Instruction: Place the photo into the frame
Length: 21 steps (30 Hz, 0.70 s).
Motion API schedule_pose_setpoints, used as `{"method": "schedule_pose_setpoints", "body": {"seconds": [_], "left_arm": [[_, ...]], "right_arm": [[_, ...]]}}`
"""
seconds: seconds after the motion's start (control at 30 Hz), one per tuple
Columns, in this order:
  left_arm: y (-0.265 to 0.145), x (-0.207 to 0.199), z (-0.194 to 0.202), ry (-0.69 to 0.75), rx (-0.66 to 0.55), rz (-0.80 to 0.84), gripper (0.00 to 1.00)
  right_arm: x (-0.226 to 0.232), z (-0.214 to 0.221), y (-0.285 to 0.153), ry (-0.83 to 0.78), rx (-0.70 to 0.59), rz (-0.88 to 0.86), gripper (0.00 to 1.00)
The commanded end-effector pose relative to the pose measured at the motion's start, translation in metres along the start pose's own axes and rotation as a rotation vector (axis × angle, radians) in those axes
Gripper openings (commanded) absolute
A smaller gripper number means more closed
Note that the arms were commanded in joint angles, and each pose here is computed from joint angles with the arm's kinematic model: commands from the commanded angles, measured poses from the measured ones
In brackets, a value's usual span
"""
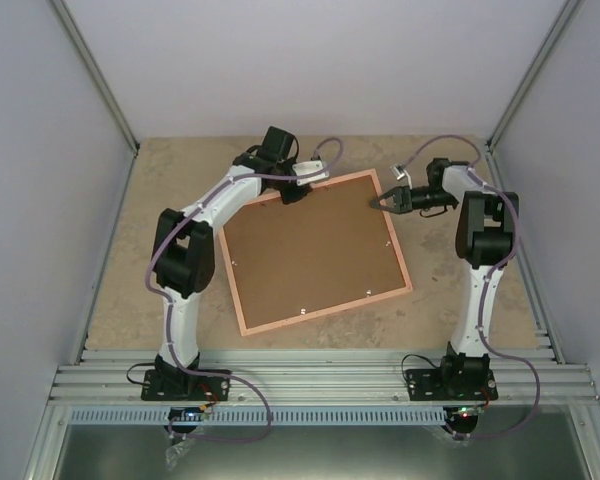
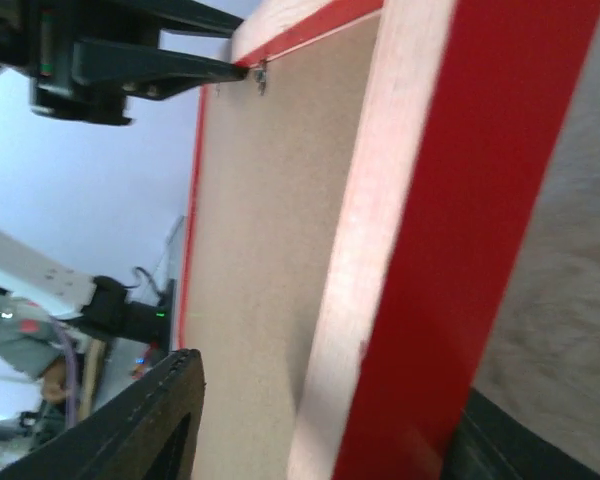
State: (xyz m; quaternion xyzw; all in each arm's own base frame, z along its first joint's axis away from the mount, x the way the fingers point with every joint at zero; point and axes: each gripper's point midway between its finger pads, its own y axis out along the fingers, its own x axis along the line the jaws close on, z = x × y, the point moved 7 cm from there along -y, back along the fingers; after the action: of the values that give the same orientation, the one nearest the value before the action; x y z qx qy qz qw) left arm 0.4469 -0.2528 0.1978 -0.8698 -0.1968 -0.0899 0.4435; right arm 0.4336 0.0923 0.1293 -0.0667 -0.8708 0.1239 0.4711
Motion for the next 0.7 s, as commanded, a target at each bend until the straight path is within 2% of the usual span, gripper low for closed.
{"method": "schedule_pose_setpoints", "body": {"seconds": [0.0,0.13,0.17,0.23,0.3,0.47,0.53,0.67], "left_arm": [[-0.043,0.013,-0.04,0.043,-0.184,-0.099,0.0],[-0.061,0.013,-0.042,-0.005,-0.193,-0.154,0.0],[-0.066,0.014,-0.043,-0.022,-0.195,-0.173,0.05],[-0.08,0.017,-0.046,-0.066,-0.198,-0.219,0.21],[-0.098,0.025,-0.05,-0.137,-0.198,-0.287,0.49],[-0.157,0.042,-0.055,-0.3,-0.27,-0.412,0.89],[-0.183,0.049,-0.057,-0.356,-0.311,-0.457,0.95],[-0.225,0.062,-0.055,-0.46,-0.356,-0.534,0.97]], "right_arm": [[0.03,0.001,0.002,-0.035,-0.071,-0.15,0.46],[0.045,-0.004,-0.006,-0.054,-0.107,-0.174,0.2],[0.05,-0.005,-0.008,-0.06,-0.114,-0.178,0.15],[0.059,-0.006,-0.012,-0.068,-0.135,-0.189,0.03],[0.071,-0.01,-0.018,-0.088,-0.156,-0.194,0.01],[0.114,-0.034,-0.043,-0.191,-0.17,-0.13,0.0],[0.125,-0.044,-0.057,-0.26,-0.181,-0.021,0.01],[0.166,-0.054,-0.088,-0.36,-0.286,0.191,0.01]]}}
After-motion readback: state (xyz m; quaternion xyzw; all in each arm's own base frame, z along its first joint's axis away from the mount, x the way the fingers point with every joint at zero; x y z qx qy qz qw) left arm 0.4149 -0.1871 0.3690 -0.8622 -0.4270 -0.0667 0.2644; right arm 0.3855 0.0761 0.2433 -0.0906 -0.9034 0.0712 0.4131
